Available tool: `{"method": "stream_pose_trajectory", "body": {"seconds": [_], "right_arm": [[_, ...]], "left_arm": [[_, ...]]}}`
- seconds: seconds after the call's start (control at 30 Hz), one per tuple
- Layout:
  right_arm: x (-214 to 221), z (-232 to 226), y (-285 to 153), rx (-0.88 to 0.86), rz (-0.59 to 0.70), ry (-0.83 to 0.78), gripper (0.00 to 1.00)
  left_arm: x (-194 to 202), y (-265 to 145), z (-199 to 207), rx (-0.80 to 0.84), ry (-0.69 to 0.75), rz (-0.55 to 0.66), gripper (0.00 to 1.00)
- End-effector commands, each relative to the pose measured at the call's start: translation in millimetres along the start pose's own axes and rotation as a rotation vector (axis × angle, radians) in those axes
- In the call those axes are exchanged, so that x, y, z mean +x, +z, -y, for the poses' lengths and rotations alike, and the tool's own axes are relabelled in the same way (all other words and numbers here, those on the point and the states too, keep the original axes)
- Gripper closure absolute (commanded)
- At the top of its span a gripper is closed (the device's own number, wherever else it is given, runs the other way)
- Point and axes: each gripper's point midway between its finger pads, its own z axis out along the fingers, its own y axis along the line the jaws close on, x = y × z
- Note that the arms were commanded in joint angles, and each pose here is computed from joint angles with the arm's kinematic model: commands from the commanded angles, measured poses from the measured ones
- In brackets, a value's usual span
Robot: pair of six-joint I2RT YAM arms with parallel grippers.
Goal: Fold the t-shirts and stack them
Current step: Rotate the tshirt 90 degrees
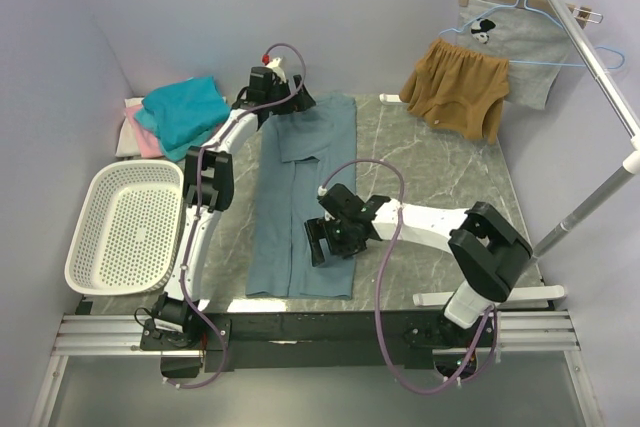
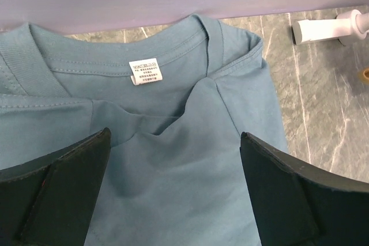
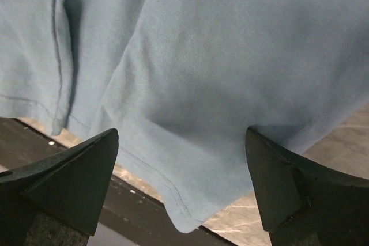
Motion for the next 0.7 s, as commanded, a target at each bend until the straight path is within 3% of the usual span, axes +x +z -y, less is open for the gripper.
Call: {"method": "stream_pose_trajectory", "body": {"seconds": [0.0, 0.13, 0.2, 0.23, 0.3, 0.33, 0.37, 0.4, 0.43, 0.5, 0.53, 0.6, 0.63, 0.67], "right_arm": [[16, 29, -11, 0.174, 0.010, -0.018, 0.03], [-22, 22, -45, 0.191, 0.203, -0.049, 0.02], [-44, 15, -70, 0.177, 0.320, -0.061, 0.01], [-56, 19, -80, 0.212, 0.383, -0.053, 0.01], [-74, 21, -101, 0.229, 0.471, -0.032, 0.00], [-81, 26, -108, 0.253, 0.498, -0.018, 0.00], [-91, 36, -115, 0.285, 0.527, 0.011, 0.00], [-97, 45, -118, 0.311, 0.537, 0.035, 0.00], [-98, 53, -119, 0.338, 0.532, 0.059, 0.00], [-104, 75, -116, 0.362, 0.511, 0.129, 0.00], [-107, 79, -115, 0.359, 0.513, 0.148, 0.00], [-103, 90, -109, 0.318, 0.486, 0.180, 0.00], [-106, 92, -108, 0.298, 0.499, 0.191, 0.00], [-99, 96, -104, 0.285, 0.489, 0.200, 0.00]], "left_arm": [[-61, -23, 36, 0.045, 0.076, 0.142, 0.01], [-86, -52, 49, 0.003, 0.103, 0.188, 0.01], [-115, -86, 75, 0.009, 0.113, 0.245, 0.01], [-101, -90, 66, -0.028, 0.092, 0.217, 0.01], [-118, -130, 96, -0.023, 0.092, 0.251, 0.01], [-92, -134, 84, -0.069, 0.067, 0.201, 0.00], [-106, -163, 96, -0.099, 0.060, 0.251, 0.01], [-94, -171, 98, -0.120, 0.013, 0.238, 0.00], [-55, -175, 79, -0.175, -0.033, 0.162, 0.01], [-37, -204, 93, -0.169, -0.028, 0.151, 0.01], [8, -211, 71, -0.252, -0.041, 0.068, 0.01], [29, -240, 77, -0.306, -0.053, 0.084, 0.01], [74, -250, 59, -0.350, -0.082, 0.014, 0.01], [75, -269, 67, -0.337, -0.102, 0.046, 0.01]]}}
